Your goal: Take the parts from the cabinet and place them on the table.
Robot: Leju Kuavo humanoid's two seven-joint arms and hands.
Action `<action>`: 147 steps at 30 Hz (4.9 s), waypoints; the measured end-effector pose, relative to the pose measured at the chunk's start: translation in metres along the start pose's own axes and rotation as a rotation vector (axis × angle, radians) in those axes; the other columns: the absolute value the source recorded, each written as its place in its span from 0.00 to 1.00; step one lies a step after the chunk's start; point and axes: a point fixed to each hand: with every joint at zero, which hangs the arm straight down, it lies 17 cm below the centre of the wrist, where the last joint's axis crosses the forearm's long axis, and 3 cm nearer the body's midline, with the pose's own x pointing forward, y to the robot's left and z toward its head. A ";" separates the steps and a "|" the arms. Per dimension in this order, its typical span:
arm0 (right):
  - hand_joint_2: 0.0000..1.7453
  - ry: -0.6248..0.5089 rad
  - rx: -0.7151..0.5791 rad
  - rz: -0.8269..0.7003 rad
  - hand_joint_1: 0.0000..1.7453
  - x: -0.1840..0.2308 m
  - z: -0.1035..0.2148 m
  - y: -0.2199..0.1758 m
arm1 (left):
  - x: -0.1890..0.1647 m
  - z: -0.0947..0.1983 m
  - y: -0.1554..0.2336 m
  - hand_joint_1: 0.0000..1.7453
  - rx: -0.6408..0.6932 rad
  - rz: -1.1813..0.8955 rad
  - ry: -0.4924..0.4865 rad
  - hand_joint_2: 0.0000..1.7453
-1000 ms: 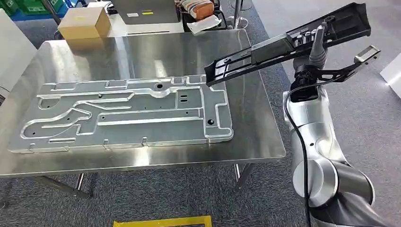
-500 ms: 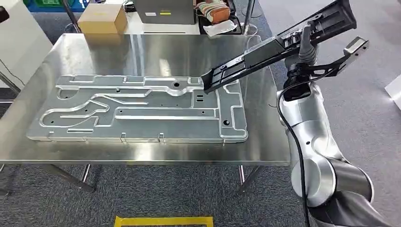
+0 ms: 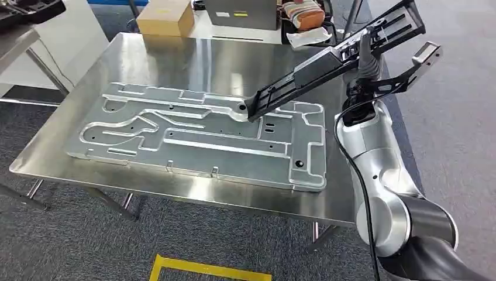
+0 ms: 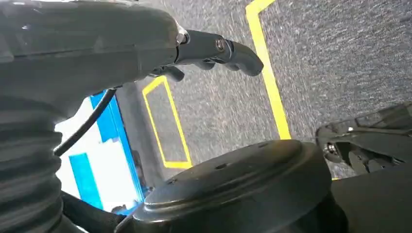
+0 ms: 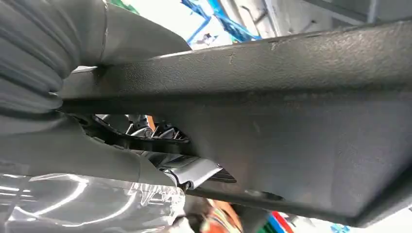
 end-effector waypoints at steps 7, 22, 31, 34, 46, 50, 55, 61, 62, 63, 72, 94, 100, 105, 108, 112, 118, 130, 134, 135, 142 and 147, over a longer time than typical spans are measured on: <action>1.00 0.016 -0.001 0.005 1.00 -0.004 0.002 -0.002 | -0.011 -0.002 -0.003 0.00 0.001 -0.018 0.013 1.00; 1.00 0.027 0.005 0.010 1.00 -0.007 0.002 0.000 | -0.011 -0.002 -0.004 0.00 0.000 -0.019 0.012 1.00; 1.00 -0.011 0.014 -0.038 1.00 0.000 0.009 -0.007 | -0.011 -0.003 -0.004 0.00 0.003 -0.012 0.010 1.00; 1.00 -0.031 0.000 -0.057 1.00 0.006 0.010 -0.014 | -0.011 -0.003 -0.004 0.00 0.002 -0.008 0.011 1.00; 1.00 -0.124 0.040 -0.011 1.00 0.067 -0.027 0.011 | -0.012 -0.003 -0.003 0.00 0.001 0.008 0.015 1.00; 1.00 -0.134 0.042 -0.013 1.00 0.069 -0.029 0.014 | -0.011 -0.003 -0.001 0.00 0.014 0.010 0.011 1.00; 1.00 -0.143 0.022 -0.022 1.00 0.065 -0.023 0.005 | -0.006 -0.004 0.007 0.00 0.055 -0.012 -0.010 1.00; 1.00 -0.111 -0.031 -0.033 1.00 0.042 -0.004 -0.022 | 0.004 -0.004 0.015 0.00 0.108 -0.048 -0.072 1.00; 1.00 -0.103 -0.040 -0.034 1.00 0.037 -0.001 -0.026 | 0.005 -0.004 0.015 0.00 0.109 -0.053 -0.083 1.00; 1.00 -0.095 -0.049 -0.034 1.00 0.033 0.002 -0.030 | 0.007 -0.004 0.015 0.00 0.109 -0.057 -0.095 1.00; 1.00 0.004 -0.104 0.031 1.00 -0.007 0.023 -0.053 | 0.011 -0.004 0.006 0.00 0.084 -0.019 -0.194 1.00; 0.00 0.214 -0.169 0.243 0.00 -0.070 0.038 -0.062 | 0.008 -0.004 0.017 0.00 0.122 -0.034 -0.121 0.00; 0.00 0.546 -0.181 0.669 0.00 -0.119 0.052 -0.080 | 0.001 -0.005 0.010 0.00 0.099 -0.016 -0.098 0.00; 0.00 0.861 -0.125 1.088 0.00 -0.134 0.078 -0.117 | -0.004 -0.006 0.006 0.00 0.087 -0.020 -0.087 0.00; 0.00 1.046 -0.061 1.414 0.00 -0.123 0.094 -0.148 | -0.006 -0.006 0.005 0.00 0.081 -0.029 -0.086 0.00; 0.00 1.206 0.017 1.707 0.00 -0.098 0.107 -0.182 | -0.007 -0.007 0.005 0.00 0.081 -0.048 -0.089 0.00; 0.00 1.321 0.045 1.930 0.00 -0.061 0.113 -0.216 | -0.011 -0.008 0.002 0.00 0.072 -0.059 -0.096 0.00; 0.00 0.801 -0.153 1.858 0.00 -0.002 0.038 -0.205 | -0.022 -0.010 -0.005 0.00 0.052 -0.043 -0.087 0.00; 0.00 0.470 -0.179 1.662 0.00 0.025 -0.002 -0.162 | -0.024 -0.010 -0.006 0.00 0.049 -0.031 -0.081 0.00; 0.00 0.393 -0.183 1.608 0.00 0.034 -0.011 -0.151 | -0.025 -0.010 -0.007 0.00 0.048 -0.029 -0.080 0.00; 0.00 0.112 -0.245 1.543 0.00 0.110 -0.050 -0.106 | -0.030 -0.011 -0.012 0.00 0.034 -0.004 -0.064 0.00; 1.00 0.053 -0.420 1.818 0.00 0.209 -0.066 -0.114 | -0.031 -0.010 -0.015 0.00 0.028 -0.020 -0.065 0.00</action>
